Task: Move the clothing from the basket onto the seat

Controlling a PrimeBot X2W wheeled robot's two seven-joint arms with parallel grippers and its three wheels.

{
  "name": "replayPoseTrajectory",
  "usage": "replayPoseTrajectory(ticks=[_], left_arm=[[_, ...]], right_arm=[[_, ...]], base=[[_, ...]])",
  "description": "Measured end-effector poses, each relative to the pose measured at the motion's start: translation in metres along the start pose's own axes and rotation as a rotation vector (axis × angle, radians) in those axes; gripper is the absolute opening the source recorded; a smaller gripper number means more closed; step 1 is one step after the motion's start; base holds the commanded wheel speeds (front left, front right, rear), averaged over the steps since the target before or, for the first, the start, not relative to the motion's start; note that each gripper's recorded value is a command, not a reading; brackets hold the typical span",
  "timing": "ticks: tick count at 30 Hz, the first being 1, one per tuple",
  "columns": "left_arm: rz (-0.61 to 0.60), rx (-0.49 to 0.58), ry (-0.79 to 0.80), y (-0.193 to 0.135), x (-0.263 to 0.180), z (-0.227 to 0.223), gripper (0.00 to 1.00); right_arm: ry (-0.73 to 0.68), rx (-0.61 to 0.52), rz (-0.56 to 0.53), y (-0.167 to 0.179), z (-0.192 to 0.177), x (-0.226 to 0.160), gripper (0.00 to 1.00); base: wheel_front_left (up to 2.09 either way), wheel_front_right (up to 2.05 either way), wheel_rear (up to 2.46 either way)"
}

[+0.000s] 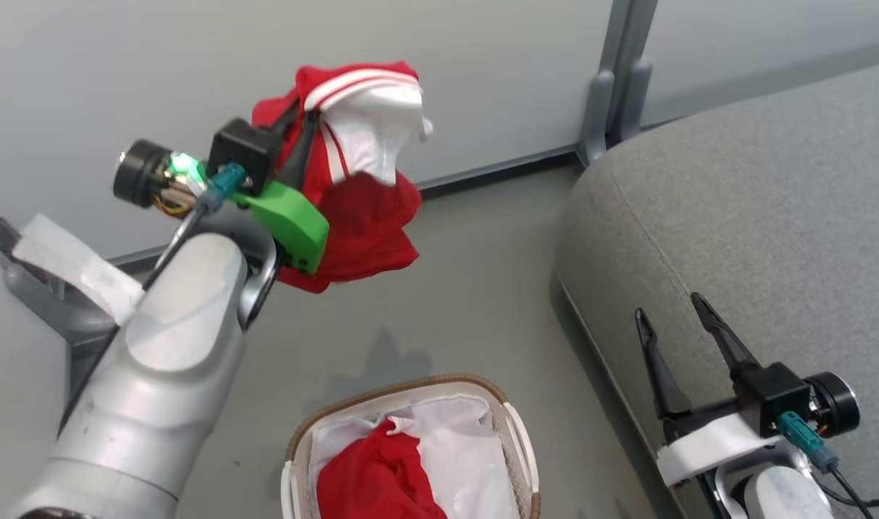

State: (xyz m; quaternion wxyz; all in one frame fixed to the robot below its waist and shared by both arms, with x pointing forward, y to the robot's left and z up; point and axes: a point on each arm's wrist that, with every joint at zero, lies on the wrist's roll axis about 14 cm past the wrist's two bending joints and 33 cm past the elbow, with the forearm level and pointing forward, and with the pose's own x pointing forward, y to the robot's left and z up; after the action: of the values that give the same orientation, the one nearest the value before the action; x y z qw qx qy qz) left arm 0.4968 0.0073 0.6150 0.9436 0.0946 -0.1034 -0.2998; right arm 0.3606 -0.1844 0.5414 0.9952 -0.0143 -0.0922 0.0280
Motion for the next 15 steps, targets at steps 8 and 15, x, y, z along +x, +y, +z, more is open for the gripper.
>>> replayPoseTrajectory(ticks=[8,15], left_arm=[[0.011,0.123,-0.084,0.020,0.003,0.061,0.00],[-0.020,0.150,-0.142,0.010,0.004,0.090,0.00]], right_arm=[[-0.093,-0.018,0.112,0.035,0.030,0.018,1.00],[-0.090,-0.069,0.214,0.065,0.028,0.029,1.00]], base=[[0.00,0.00,0.00],[0.00,0.00,0.00]])
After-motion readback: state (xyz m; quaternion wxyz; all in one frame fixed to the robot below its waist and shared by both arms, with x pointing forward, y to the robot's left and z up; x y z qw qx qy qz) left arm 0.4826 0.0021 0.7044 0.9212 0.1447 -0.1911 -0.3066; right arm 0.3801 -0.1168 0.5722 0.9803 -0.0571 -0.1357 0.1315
